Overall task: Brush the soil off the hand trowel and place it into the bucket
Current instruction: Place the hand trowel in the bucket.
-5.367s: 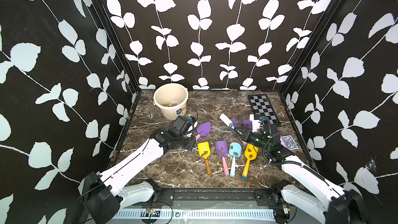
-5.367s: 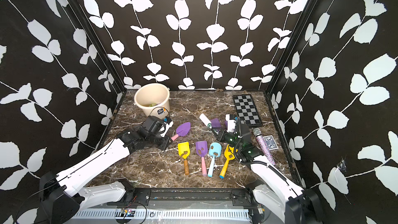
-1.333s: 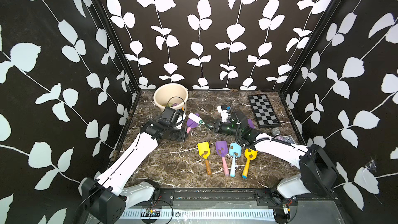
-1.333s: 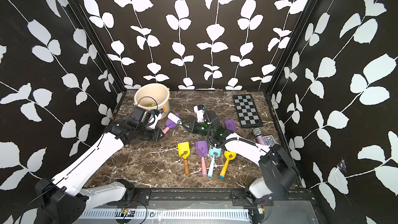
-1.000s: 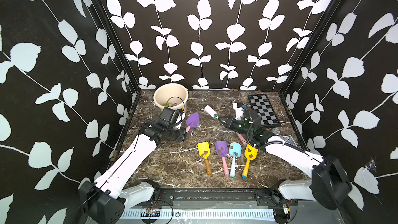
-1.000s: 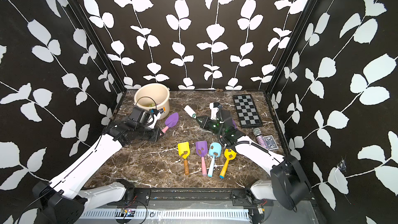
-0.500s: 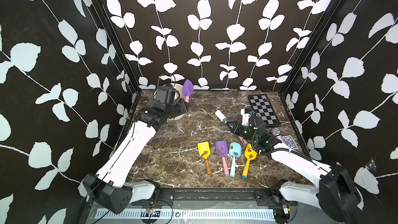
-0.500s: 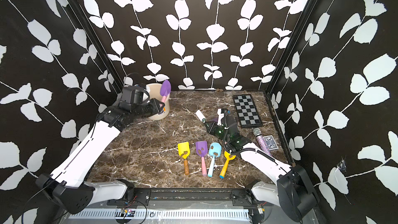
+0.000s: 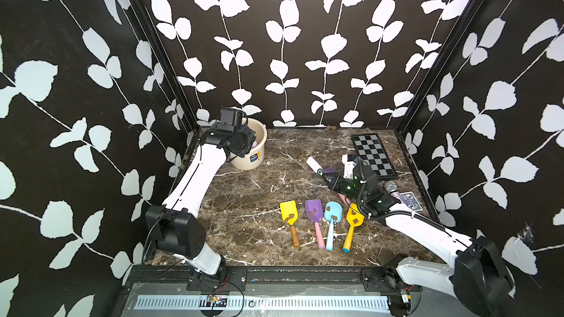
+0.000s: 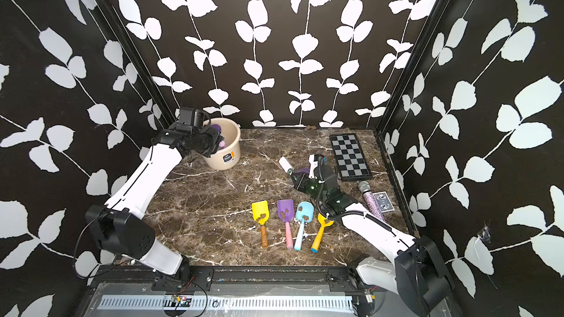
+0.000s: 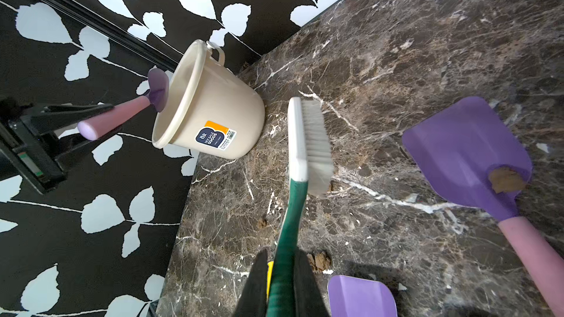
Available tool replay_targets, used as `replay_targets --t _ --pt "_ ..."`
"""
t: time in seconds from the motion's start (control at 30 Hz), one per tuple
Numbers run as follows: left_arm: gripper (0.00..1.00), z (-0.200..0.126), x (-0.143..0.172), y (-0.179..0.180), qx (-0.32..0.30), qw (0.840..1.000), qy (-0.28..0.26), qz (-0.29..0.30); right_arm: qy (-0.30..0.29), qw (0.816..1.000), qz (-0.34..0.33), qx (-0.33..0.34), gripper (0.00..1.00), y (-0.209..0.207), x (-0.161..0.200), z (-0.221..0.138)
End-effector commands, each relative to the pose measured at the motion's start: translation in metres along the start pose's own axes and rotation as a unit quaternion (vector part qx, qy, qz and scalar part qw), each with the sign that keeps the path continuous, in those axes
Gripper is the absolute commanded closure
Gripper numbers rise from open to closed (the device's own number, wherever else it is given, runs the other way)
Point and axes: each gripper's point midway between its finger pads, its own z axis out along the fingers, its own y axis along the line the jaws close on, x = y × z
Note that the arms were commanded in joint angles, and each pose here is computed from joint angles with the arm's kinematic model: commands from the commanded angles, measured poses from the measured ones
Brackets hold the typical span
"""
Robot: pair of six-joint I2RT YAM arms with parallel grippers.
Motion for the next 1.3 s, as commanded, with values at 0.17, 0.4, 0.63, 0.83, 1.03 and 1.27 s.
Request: replay_targets --t 0.17,0.4,0.63,0.83,1.03,1.27 --pt "1.0 0.028 -0.013 -0.018 0.006 0.996 0.025 -0.084 -0.036 0.999 -0.025 -0.016 1.0 0.018 -0.021 -0.011" --pt "0.96 0.051 -0.022 -0.016 -0.01 0.995 0.029 -0.099 -0.041 0.999 -0.033 -0.007 1.0 0.015 -0.022 -0.017" --pt "0.62 0.063 -0.022 -0.015 -0.009 0.996 0.036 -0.081 -0.042 0.998 -0.038 -0.004 1.0 0.013 -0.022 -0.021" --pt "0.45 0.044 -0.028 -0.024 0.022 0.999 0.011 -0.024 -0.046 0.998 -0.036 -0.004 1.0 0.013 -0.023 -0.025" --pt "0.46 0.002 -0.019 -0.04 0.066 0.994 -0.008 0.085 -0.049 0.998 -0.031 -0.004 1.0 0.013 -0.023 -0.027" --pt "0.53 -0.047 0.043 -0.025 0.078 0.964 -0.015 0.255 -0.054 0.998 -0.031 -0.003 1.0 0.014 -0.025 -0.029"
